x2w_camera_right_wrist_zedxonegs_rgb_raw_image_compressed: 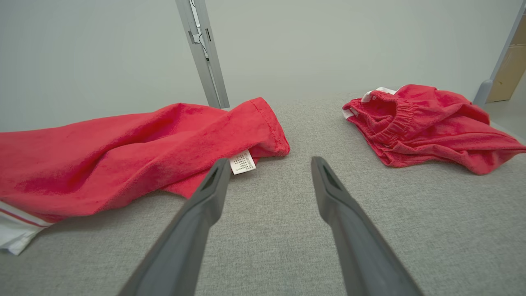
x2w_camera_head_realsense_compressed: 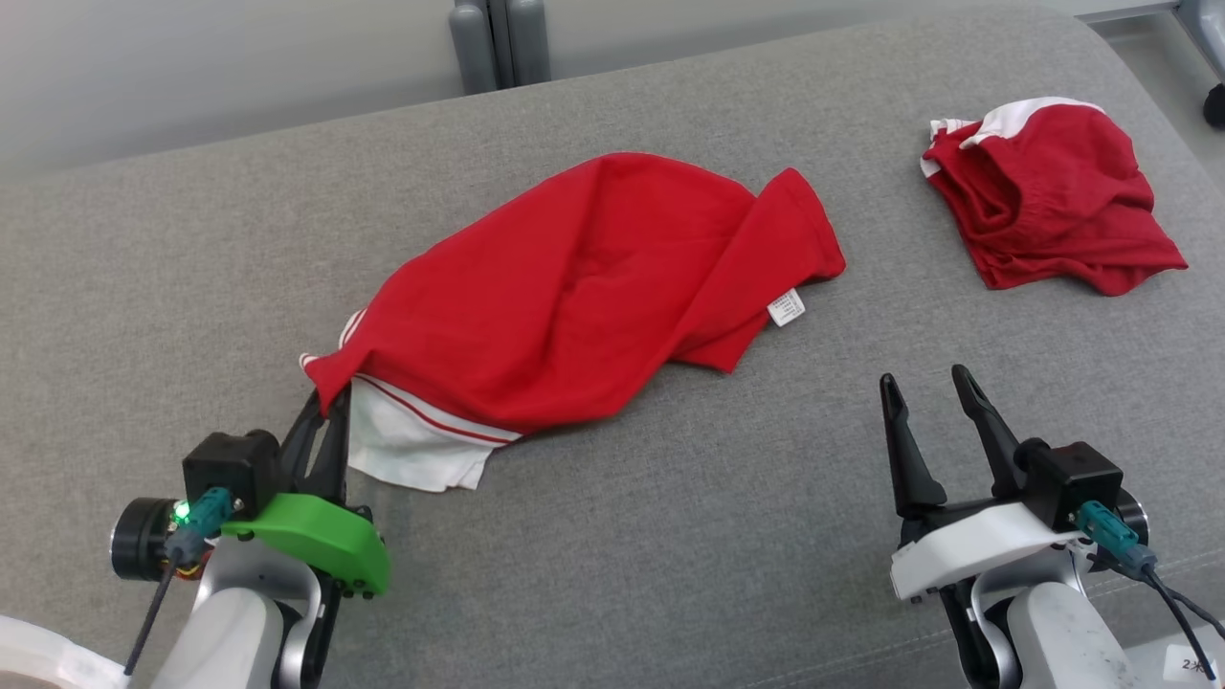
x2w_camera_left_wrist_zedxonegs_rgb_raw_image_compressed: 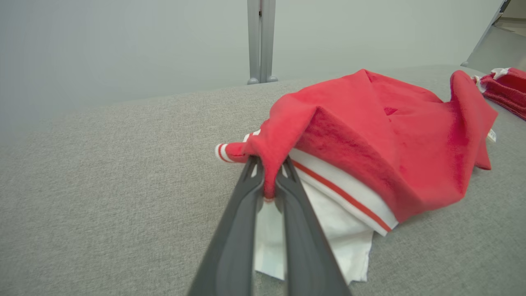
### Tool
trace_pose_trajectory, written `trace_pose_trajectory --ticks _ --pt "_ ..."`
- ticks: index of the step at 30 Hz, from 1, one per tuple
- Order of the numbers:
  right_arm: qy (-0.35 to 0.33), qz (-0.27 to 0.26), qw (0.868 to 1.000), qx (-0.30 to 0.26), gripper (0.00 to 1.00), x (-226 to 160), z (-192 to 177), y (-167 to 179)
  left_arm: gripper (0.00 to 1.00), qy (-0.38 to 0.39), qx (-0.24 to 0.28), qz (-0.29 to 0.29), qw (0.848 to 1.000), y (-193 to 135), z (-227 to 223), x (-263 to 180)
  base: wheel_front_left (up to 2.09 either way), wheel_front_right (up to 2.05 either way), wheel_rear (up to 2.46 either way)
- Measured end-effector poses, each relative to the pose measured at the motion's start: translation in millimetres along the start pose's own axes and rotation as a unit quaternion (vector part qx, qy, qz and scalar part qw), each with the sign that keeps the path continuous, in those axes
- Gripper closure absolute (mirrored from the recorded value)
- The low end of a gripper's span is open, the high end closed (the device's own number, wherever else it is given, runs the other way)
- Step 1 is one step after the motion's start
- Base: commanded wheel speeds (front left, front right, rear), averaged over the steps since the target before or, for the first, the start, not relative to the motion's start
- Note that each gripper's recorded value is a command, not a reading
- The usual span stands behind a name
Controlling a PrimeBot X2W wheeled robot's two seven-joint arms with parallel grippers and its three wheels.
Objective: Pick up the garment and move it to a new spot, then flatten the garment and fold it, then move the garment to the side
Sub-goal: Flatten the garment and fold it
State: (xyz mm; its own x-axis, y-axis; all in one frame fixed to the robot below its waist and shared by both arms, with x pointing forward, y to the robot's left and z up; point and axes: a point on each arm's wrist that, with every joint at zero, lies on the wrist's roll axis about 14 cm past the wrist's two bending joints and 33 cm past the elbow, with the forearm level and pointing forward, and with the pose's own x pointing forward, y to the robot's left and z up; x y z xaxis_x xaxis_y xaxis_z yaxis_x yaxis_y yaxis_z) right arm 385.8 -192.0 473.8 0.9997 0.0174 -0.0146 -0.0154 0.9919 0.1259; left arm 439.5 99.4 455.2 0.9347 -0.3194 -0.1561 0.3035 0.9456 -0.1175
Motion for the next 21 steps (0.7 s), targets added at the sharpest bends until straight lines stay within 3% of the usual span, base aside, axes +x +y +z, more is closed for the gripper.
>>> trace_pose_trajectory --ticks 20,21 --pt "0.018 -0.041 0.999 -0.005 0.00 6.9 -11.6 -29.3 1.00 0.070 0.001 0.043 0.997 27.8 -33.8 71.7 0.00 0.00 0.00" --pt "0.019 -0.043 0.999 -0.006 0.00 6.9 -11.9 -30.6 0.81 0.069 -0.001 0.046 0.997 28.3 -35.9 73.6 0.00 0.00 0.00"
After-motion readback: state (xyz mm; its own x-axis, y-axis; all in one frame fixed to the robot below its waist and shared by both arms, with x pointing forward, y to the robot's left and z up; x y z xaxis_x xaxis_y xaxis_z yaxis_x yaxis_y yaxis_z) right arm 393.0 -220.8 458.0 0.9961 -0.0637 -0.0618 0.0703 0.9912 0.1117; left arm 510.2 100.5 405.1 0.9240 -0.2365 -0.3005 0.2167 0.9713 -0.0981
